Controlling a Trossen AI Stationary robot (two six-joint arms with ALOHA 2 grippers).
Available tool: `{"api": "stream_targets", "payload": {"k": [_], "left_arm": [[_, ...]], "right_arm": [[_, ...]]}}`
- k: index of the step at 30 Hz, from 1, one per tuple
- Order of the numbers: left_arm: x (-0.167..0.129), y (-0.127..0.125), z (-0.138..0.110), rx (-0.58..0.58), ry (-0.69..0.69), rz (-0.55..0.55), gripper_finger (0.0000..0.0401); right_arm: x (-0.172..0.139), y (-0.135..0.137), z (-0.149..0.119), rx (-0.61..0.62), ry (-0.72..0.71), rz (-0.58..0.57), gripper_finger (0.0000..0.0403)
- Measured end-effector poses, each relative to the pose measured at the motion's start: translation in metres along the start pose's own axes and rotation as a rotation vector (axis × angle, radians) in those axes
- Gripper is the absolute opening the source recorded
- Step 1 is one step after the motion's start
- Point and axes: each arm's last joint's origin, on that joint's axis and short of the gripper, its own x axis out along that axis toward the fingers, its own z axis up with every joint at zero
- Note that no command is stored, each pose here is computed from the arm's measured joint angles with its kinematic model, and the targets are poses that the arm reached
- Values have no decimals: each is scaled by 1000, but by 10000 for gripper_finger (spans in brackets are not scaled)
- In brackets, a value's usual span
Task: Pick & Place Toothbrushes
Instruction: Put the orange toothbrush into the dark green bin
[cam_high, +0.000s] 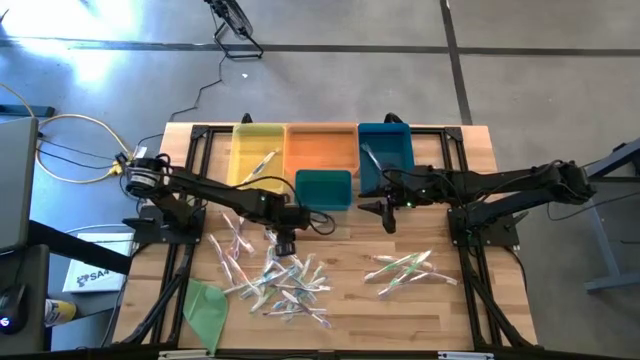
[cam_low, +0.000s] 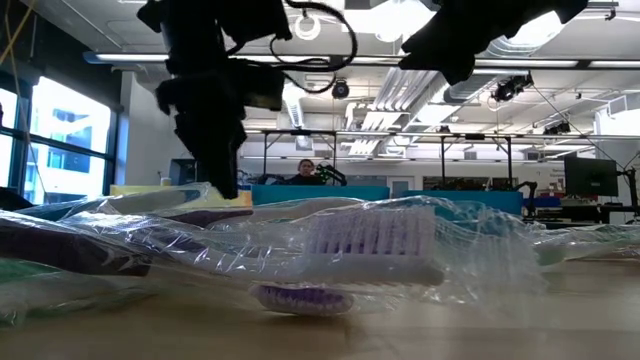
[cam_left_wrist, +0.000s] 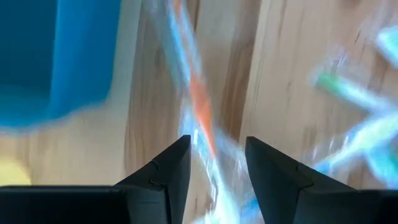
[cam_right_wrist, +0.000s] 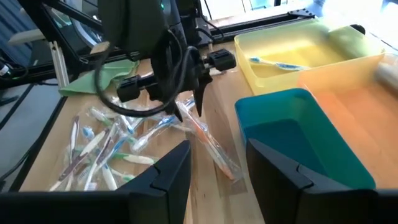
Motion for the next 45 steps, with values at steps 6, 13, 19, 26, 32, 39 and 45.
{"api": "stream_targets", "payload": {"k": [6, 13, 19, 26, 32, 39, 45], "left_arm": [[6, -1, 1, -74, 5, 1, 148], [7, 0, -1, -109, 30, 9, 148], [7, 0, -4, -155, 54, 18, 148], [10, 1, -9, -193, 111, 33, 148], [18, -1, -8, -196, 134, 9, 148], [24, -2, -9, -197, 147, -4, 148], [24, -2, -9, -195, 151, -1, 127]], "right_arm": [[0, -1, -1, 0, 12, -17, 146], [0, -1, -1, 0, 9, -21, 146], [0, -1, -1, 0, 8, -21, 146], [0, -1, -1, 0, 7, -21, 146], [0, -1, -1, -1, 7, -21, 146], [0, -1, -1, -1, 7, -21, 146], [0, -1, -1, -3, 8, -21, 146]]}}
